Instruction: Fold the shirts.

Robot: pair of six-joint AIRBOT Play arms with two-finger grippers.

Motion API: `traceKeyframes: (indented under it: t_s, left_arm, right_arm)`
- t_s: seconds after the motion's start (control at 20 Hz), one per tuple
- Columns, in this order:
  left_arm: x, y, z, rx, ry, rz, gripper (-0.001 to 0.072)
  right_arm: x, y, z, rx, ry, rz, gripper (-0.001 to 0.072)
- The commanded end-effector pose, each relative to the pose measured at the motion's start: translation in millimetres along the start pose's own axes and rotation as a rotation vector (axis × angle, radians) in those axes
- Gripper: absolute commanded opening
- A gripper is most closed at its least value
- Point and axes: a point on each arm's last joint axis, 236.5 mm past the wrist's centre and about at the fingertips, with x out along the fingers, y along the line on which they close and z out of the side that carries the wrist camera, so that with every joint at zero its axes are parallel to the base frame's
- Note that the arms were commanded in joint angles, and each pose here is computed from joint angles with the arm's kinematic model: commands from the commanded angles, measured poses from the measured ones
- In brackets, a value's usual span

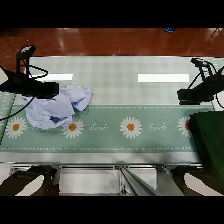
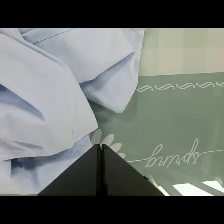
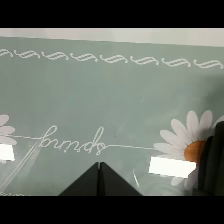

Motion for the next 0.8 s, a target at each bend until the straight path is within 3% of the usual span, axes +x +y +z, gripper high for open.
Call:
traceKeyframes:
  t_s: [0.0,0.75]
  left_arm:
    - [0.1,-0.1,-0.2,0.001,0.000,0.000,0.0017]
    - [-0.1,-0.8,9.1,0.001,-0.039,-0.003,0.0018]
  right_arm:
    - [-0.1,-0.1,0.2,0.000,0.000,0.000,0.0024]
    - [-0.3,-0.8,10.4,-0.005,-0.043,-0.003,0.0024]
